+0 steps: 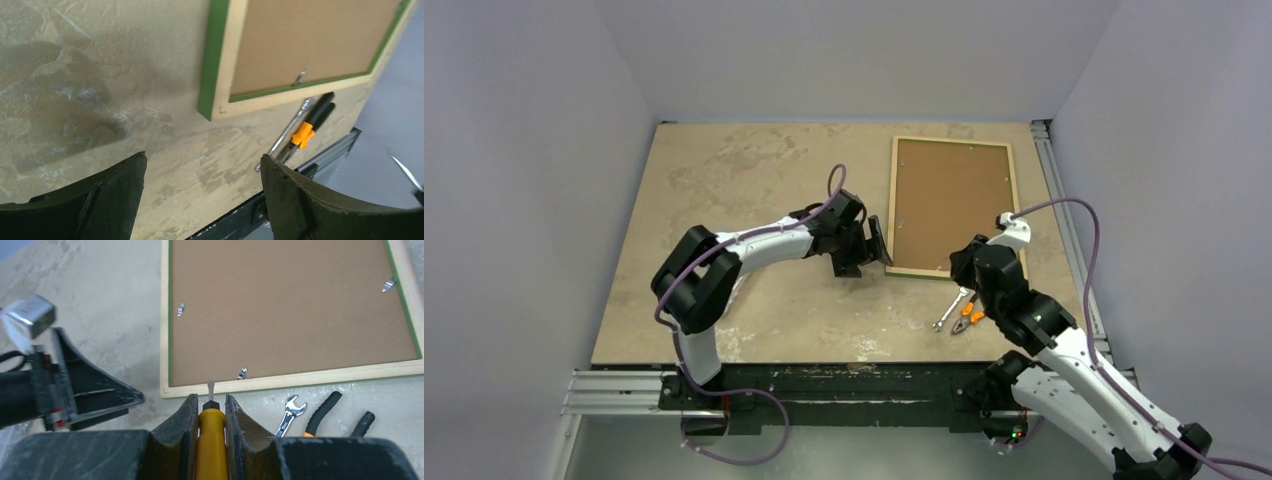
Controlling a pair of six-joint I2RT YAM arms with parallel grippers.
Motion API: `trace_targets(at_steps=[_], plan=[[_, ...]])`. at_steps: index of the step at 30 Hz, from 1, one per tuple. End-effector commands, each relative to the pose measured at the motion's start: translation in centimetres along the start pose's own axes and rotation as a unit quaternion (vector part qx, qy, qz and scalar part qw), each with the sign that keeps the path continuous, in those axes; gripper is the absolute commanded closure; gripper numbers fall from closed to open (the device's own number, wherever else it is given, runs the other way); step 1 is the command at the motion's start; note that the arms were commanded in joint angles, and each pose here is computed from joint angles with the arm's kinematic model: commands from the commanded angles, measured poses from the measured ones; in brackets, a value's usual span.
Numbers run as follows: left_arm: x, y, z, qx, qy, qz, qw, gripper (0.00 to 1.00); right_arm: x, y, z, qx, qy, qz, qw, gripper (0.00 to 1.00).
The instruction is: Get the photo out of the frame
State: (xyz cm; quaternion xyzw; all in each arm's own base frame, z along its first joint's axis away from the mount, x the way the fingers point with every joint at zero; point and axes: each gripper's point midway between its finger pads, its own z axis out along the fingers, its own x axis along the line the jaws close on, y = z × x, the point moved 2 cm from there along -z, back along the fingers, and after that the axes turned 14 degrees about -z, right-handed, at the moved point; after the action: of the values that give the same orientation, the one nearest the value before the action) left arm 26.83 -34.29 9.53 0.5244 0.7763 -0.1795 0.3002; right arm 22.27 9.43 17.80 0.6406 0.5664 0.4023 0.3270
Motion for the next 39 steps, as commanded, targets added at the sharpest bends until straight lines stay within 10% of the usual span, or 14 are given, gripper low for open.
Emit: trace_targets(at_steps=[1, 18, 39], plan=[[-0.5, -1.0, 0.6, 0.006, 0.042, -0.035, 0.998, 0.2, -1.5, 1.4, -2.0, -0.018, -0.016, -0.007, 1.0, 1.0], [-1.7, -3.3, 4.9, -0.014, 0.077, -0.34, 0.937, 0.23, -1.4, 0.7, -3.6, -0.029, 0.03, 0.009, 0.999, 1.0], [2.6, -0.8, 7.8, -0.14, 0.237, -0.393, 0.878, 0.56, -1.1, 0.8, -4.5, -0.042, 0.061, 0.012, 0.997, 1.0]])
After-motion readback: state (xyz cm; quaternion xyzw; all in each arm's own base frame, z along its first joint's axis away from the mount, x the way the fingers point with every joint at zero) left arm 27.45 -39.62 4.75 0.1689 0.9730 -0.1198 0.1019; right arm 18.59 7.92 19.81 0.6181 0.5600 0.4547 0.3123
